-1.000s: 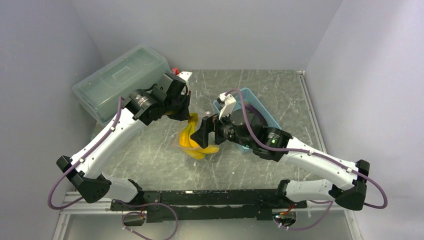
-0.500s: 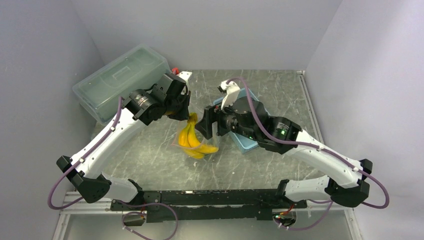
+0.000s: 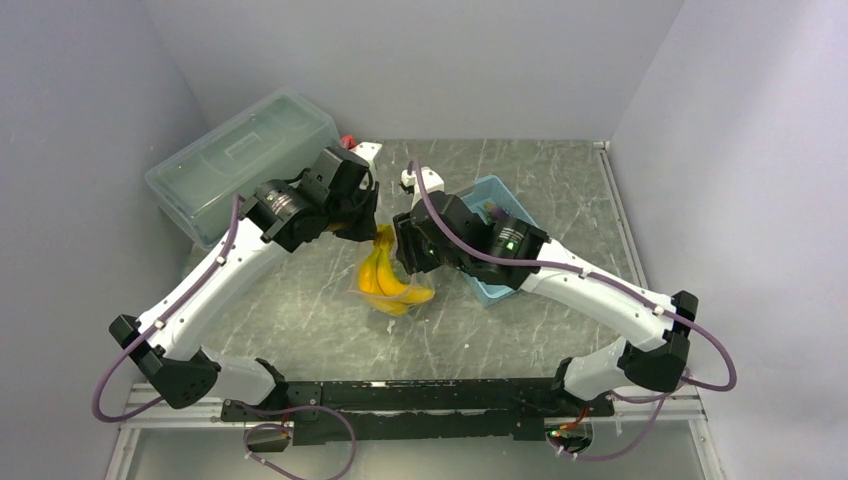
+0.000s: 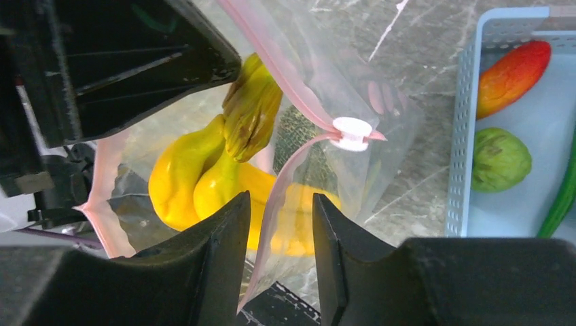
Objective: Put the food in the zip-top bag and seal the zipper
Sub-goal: Adjust the zipper food storage bag at the center of the board.
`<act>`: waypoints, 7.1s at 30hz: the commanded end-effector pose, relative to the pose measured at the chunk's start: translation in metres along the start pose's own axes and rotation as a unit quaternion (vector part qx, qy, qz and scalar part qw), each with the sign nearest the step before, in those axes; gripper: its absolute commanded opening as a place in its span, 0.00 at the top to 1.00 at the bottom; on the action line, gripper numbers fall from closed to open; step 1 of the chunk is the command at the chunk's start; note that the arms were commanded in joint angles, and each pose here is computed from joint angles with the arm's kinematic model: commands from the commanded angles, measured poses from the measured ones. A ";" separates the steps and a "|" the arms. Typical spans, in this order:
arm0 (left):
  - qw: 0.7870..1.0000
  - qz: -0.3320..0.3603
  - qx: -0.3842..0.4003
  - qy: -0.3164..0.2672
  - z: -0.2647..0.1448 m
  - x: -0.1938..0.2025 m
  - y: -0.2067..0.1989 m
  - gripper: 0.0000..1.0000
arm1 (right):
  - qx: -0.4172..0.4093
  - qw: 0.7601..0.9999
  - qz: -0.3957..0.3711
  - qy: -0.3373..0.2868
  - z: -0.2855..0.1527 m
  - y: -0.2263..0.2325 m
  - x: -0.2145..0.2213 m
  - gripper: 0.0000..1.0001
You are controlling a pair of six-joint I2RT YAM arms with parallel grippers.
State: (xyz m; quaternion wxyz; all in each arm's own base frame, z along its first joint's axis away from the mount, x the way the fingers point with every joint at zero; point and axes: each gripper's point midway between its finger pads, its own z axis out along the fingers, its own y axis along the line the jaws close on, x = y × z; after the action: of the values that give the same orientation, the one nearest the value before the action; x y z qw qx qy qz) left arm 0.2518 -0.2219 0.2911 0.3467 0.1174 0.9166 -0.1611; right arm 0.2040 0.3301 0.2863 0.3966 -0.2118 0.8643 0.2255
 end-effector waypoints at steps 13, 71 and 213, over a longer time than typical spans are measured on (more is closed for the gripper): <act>0.996 0.006 -0.020 -0.089 -0.035 -0.024 0.017 1.00 | 0.092 0.995 -0.031 -0.029 -0.006 -0.026 -0.026 1.00; 0.990 0.012 0.090 -0.105 0.005 0.004 -0.013 1.00 | -0.088 0.986 0.052 -0.130 -0.046 0.006 -0.020 0.50; 0.997 -0.003 0.054 -0.046 0.004 0.008 -0.008 1.00 | -0.073 0.968 0.161 -0.178 0.035 -0.019 0.001 0.50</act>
State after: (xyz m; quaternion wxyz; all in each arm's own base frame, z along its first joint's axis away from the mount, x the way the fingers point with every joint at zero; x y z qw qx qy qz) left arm 0.2375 -0.2351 0.2695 0.3541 0.1476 0.8950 -0.2278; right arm 0.2294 0.3479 0.2175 0.4440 -0.0553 0.8047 0.3903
